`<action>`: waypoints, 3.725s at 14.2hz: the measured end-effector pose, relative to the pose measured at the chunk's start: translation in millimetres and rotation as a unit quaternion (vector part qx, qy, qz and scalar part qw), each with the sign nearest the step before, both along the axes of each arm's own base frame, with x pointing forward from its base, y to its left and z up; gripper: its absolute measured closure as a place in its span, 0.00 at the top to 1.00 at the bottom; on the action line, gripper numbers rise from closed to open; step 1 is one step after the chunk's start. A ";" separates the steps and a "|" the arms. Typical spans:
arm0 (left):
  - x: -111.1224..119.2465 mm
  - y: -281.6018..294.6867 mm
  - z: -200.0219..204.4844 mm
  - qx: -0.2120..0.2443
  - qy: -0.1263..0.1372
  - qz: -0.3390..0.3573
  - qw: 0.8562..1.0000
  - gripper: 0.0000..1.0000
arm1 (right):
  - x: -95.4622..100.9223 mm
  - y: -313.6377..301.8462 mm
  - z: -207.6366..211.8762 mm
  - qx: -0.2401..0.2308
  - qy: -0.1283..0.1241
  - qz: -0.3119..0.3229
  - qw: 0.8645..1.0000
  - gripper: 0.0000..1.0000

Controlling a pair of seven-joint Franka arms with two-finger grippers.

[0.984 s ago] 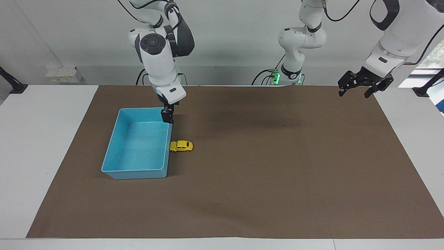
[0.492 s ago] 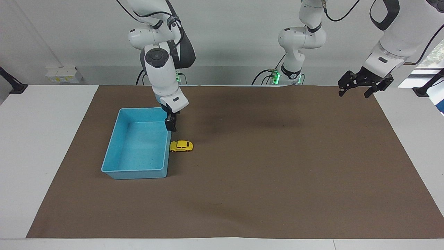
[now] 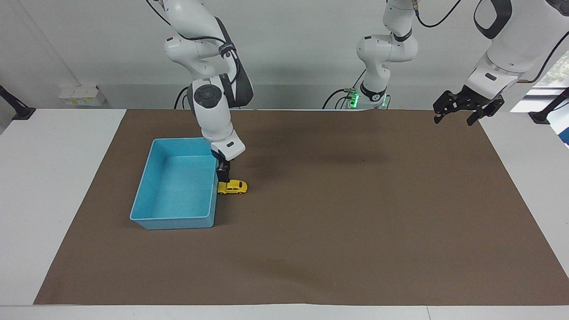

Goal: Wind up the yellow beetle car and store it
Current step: 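Lower the right gripper onto the yellow car and grasp it, then lift the car into the blue box and open the right gripper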

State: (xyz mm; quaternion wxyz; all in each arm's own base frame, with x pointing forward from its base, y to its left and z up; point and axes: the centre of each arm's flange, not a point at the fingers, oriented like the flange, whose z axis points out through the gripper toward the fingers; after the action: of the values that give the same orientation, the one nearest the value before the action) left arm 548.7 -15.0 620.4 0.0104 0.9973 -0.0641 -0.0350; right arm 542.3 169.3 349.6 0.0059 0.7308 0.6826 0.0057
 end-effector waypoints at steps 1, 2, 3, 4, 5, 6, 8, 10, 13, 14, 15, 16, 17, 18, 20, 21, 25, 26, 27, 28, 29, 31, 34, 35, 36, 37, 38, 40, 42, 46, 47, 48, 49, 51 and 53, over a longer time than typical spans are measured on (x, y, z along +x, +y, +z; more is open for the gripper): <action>0.0 0.0 0.0 0.000 0.000 0.000 1.000 1.00 | 2.1 0.7 -9.1 0.000 -0.002 0.000 1.000 1.00; 0.0 0.0 0.0 0.000 0.000 0.000 1.000 1.00 | 4.6 1.5 -18.4 0.001 -0.006 0.000 1.000 1.00; 0.0 0.0 0.0 0.000 0.000 0.000 1.000 1.00 | 7.1 2.3 -28.3 0.002 -0.010 0.001 1.000 1.00; 0.0 0.0 0.0 0.000 0.000 0.000 1.000 1.00 | 9.2 3.1 -38.4 0.002 -0.012 0.001 1.000 1.00; 0.0 0.0 0.0 0.000 0.000 0.000 1.000 1.00 | 10.7 3.7 -47.5 0.002 -0.013 0.001 1.000 1.00; 0.0 0.0 0.0 0.000 0.000 0.000 1.000 1.00 | 11.5 4.0 -54.1 0.001 -0.012 0.002 1.000 0.93; 0.0 0.0 0.0 0.000 0.000 0.000 1.000 1.00 | 11.6 4.1 -58.0 0.000 -0.010 0.002 1.000 0.68; 0.0 0.0 0.0 0.000 0.000 0.000 1.000 1.00 | 12.9 4.5 -56.1 0.001 -0.012 0.002 1.000 0.48; 0.0 0.0 0.0 0.000 0.000 0.000 1.000 1.00 | 13.2 4.7 -55.2 0.000 -0.009 0.002 1.000 0.46; 0.0 0.1 0.0 0.000 0.000 0.000 1.000 1.00 | 14.6 6.4 -52.5 0.000 -0.009 0.003 1.000 0.46; 0.0 0.1 0.0 0.000 0.000 0.000 1.000 1.00 | 17.3 12.0 -46.9 0.001 -0.011 0.007 1.000 0.46; 0.0 0.1 0.0 0.000 0.000 0.000 1.000 1.00 | 20.6 19.5 -39.7 0.001 -0.011 0.012 1.000 0.46; 0.0 0.1 0.0 0.000 0.000 0.000 1.000 1.00 | 24.9 26.4 -31.3 0.001 -0.011 0.013 1.000 0.46; 0.0 0.1 0.0 0.000 0.000 0.000 1.000 1.00 | 29.0 32.3 -22.7 0.001 -0.011 0.008 1.000 0.46; 0.0 0.1 0.0 0.000 0.000 0.000 1.000 1.00 | 33.6 43.9 -7.9 0.000 -0.007 -0.001 1.000 0.46; 0.0 0.1 0.0 0.000 0.000 0.000 1.000 1.00 | 35.1 48.0 -0.1 -0.002 -0.002 -0.003 1.000 0.46; 0.0 0.1 0.0 0.000 0.000 0.000 1.000 1.00 | 43.4 48.4 34.0 -0.009 0.018 -0.007 1.000 0.46; 0.0 0.1 0.0 0.000 0.000 0.000 1.000 1.00 | 44.0 43.9 43.9 -0.011 0.021 -0.010 1.000 0.46; 0.0 0.1 0.0 0.000 0.000 0.000 1.000 1.00 | 44.0 36.3 53.4 -0.012 0.024 -0.016 1.000 0.46; 0.0 0.1 0.0 0.000 0.000 0.000 1.000 1.00 | 43.6 26.5 63.6 -0.012 0.026 -0.020 0.999 0.46; 0.0 0.1 0.0 0.000 0.000 0.000 1.000 1.00 | 43.4 16.0 72.6 -0.012 0.027 -0.022 0.999 0.46; 0.0 0.1 0.0 0.000 0.000 0.000 1.000 1.00 | 44.4 -7.1 80.7 -0.012 0.032 -0.012 0.999 0.46; 0.0 0.1 0.0 0.000 0.000 0.000 1.000 1.00 | 48.7 -65.8 67.4 -0.013 0.051 -0.014 0.999 0.46; 0.0 0.1 0.0 0.000 0.000 0.000 1.000 1.00 | 48.9 -78.4 63.6 -0.013 0.055 -0.010 0.998 0.46; 0.0 0.1 0.0 0.000 0.000 0.000 1.000 1.00 | 48.1 -84.2 60.9 -0.013 0.058 -0.007 0.998 0.46; 0.0 0.1 0.0 0.000 0.000 0.000 1.000 1.00 | 45.2 -86.2 57.6 -0.013 0.062 -0.007 0.998 0.46; 0.0 0.1 0.0 0.000 0.000 0.000 1.000 1.00 | 41.6 -88.1 54.6 -0.014 0.064 -0.008 0.998 0.46; 0.0 0.1 0.0 0.000 0.000 0.000 1.000 1.00 | 33.8 -92.6 48.6 -0.012 0.058 -0.009 0.998 0.46; 0.0 0.1 0.0 0.000 0.000 0.000 1.000 1.00 | 24.7 -101.3 40.1 -0.009 0.046 -0.008 0.999 0.46; 0.0 0.1 0.0 0.000 0.000 0.000 1.000 1.00 | 14.0 -134.7 29.5 -0.013 0.036 -0.001 0.999 0.46; 0.0 0.1 0.0 0.000 0.000 0.000 1.000 1.00 | 13.4 -140.6 26.3 -0.013 0.031 0.000 0.999 0.46; 0.0 0.1 0.0 0.000 0.000 0.000 1.000 1.00 | 12.3 -143.8 21.2 -0.013 0.025 0.001 1.000 0.46; 0.0 0.1 0.0 0.000 0.000 0.000 1.000 1.00 | 10.5 -144.1 14.8 -0.012 0.019 0.001 1.000 0.46; 0.0 0.1 0.0 0.000 0.000 0.000 1.000 1.00 | 8.7 -142.6 5.2 -0.012 0.012 0.003 1.000 0.46; 0.0 0.1 0.0 0.000 0.000 0.000 1.000 1.00 | 8.6 -142.5 -3.8 -0.012 0.011 0.003 1.000 0.46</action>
State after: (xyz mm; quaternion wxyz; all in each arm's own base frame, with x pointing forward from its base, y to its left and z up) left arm 548.7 -14.9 620.4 0.0104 0.9973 -0.0640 -0.0351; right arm 550.8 26.8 345.8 0.0073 0.7285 0.6849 -0.0102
